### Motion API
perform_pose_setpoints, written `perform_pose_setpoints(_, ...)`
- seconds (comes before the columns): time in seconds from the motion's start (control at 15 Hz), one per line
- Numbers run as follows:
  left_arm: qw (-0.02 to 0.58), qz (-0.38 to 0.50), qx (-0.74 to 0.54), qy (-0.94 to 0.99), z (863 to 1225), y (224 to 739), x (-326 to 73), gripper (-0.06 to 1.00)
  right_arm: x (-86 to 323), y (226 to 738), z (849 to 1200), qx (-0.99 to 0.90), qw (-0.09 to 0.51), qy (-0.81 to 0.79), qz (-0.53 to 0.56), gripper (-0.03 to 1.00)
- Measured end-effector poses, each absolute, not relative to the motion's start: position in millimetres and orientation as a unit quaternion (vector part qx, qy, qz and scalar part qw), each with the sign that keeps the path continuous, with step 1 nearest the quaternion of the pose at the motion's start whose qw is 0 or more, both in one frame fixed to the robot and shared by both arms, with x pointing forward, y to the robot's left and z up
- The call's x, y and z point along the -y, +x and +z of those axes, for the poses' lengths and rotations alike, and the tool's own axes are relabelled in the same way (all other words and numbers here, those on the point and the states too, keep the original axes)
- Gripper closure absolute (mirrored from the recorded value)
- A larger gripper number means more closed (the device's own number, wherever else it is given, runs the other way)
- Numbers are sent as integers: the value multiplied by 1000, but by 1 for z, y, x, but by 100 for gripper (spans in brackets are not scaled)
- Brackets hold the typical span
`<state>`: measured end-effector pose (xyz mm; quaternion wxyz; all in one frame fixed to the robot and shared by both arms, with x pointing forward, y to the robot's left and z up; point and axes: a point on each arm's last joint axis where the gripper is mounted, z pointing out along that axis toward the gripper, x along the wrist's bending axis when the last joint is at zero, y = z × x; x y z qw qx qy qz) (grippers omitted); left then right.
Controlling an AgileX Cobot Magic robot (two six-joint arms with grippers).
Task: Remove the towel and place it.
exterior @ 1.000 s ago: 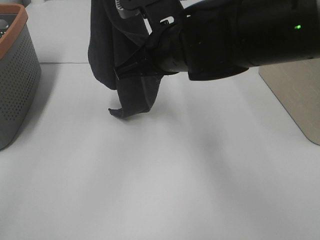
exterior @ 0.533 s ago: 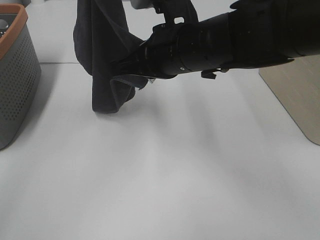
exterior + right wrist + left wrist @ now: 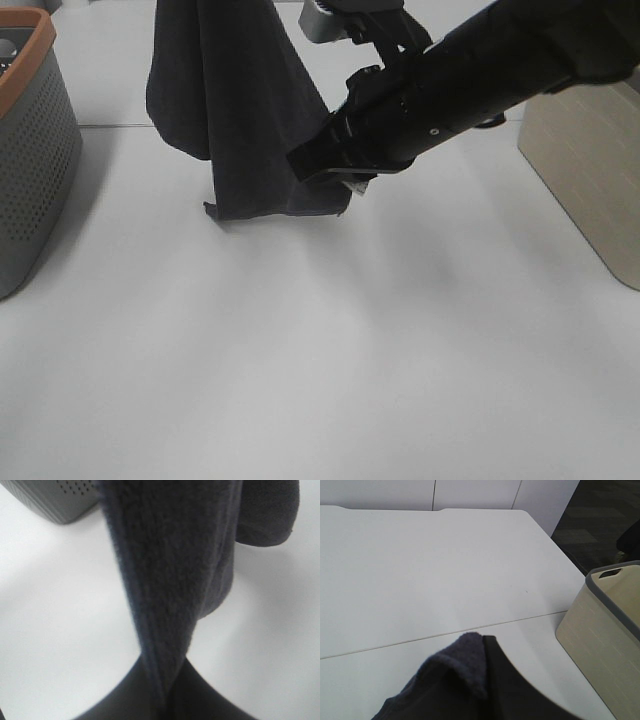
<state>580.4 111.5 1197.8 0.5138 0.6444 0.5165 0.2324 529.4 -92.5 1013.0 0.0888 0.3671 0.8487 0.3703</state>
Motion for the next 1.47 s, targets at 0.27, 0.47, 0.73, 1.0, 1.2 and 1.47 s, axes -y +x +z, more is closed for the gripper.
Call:
perform_pose_setpoints(0.27,514,229,-521,642,1198,580,-112,94,113,540,1096,-921,211,243,221,95)
perform_pose_setpoints(0.47,516,225,-534,631,1198,584,-118,94,123,546,1133,-928,268,199,167,95)
perform_pose_setpoints(0.73,510,194,-615,570,1184,600,-154,94,130,544,1145,-941,285,137,118,95)
perform_pose_setpoints(1.0,501,142,-656,546,1134,602,-156,94,137,556,1151,-923,365,99,70,95)
perform_pose_setpoints(1.2,528,146,-650,527,1127,605,-155,94,132,568,1146,-912,395,87,69,95)
perform_pose_setpoints(1.47,579,182,-615,504,1128,618,-153,94,129,596,1141,-864,484,117,75,95)
